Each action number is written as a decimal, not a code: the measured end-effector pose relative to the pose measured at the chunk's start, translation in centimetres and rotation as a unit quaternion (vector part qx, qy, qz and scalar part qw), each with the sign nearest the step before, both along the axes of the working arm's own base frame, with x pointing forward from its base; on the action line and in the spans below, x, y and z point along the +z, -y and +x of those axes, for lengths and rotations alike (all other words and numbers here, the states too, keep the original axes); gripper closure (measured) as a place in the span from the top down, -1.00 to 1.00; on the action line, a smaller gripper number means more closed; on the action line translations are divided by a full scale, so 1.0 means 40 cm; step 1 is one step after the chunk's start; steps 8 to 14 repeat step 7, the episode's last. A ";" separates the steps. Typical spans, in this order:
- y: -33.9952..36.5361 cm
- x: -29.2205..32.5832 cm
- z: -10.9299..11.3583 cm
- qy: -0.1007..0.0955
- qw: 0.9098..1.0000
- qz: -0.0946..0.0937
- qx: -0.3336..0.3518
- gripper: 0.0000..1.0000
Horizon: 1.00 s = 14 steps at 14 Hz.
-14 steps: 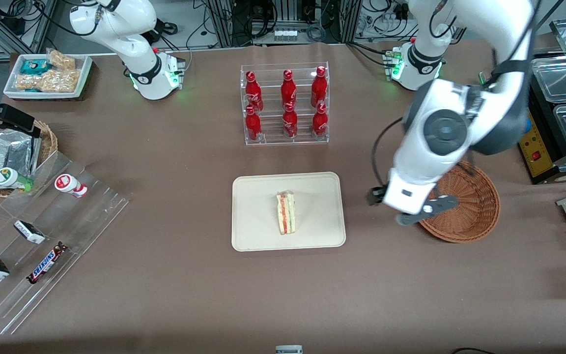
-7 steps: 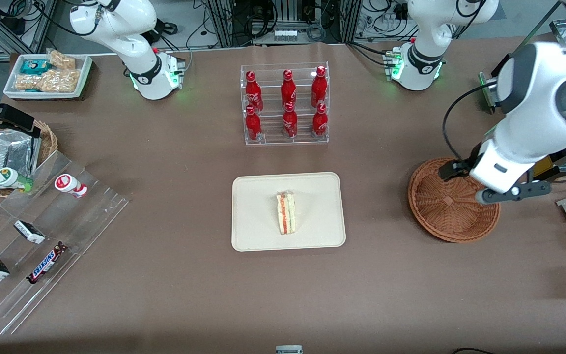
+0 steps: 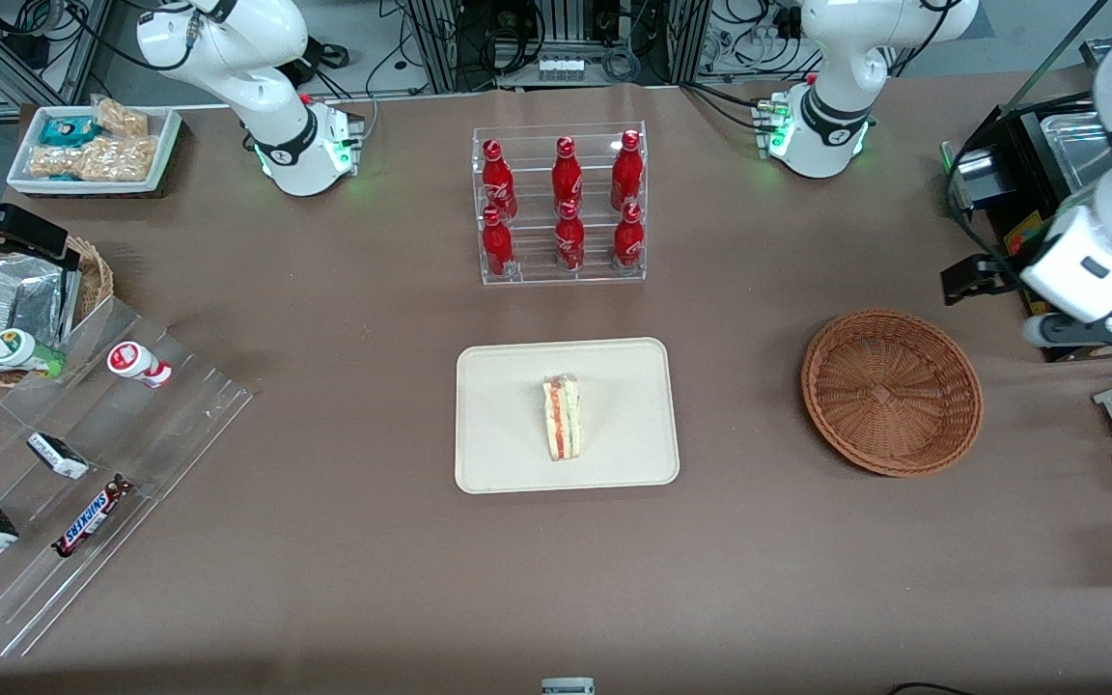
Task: Place sandwich from basket to tray
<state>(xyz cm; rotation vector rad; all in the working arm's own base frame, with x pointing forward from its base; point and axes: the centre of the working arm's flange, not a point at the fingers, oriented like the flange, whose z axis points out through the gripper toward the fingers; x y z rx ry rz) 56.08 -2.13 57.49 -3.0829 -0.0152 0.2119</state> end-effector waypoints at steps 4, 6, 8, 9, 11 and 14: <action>-0.009 0.023 -0.003 0.009 1.000 -0.001 0.002 1.00; -0.009 0.031 -0.007 0.011 1.000 -0.001 0.002 1.00; -0.009 0.031 -0.007 0.011 1.000 -0.001 0.002 1.00; -0.009 0.031 -0.007 0.011 1.000 -0.001 0.002 1.00; -0.009 0.031 -0.007 0.011 1.000 -0.001 0.002 1.00; -0.009 0.031 -0.007 0.011 1.000 -0.001 0.002 1.00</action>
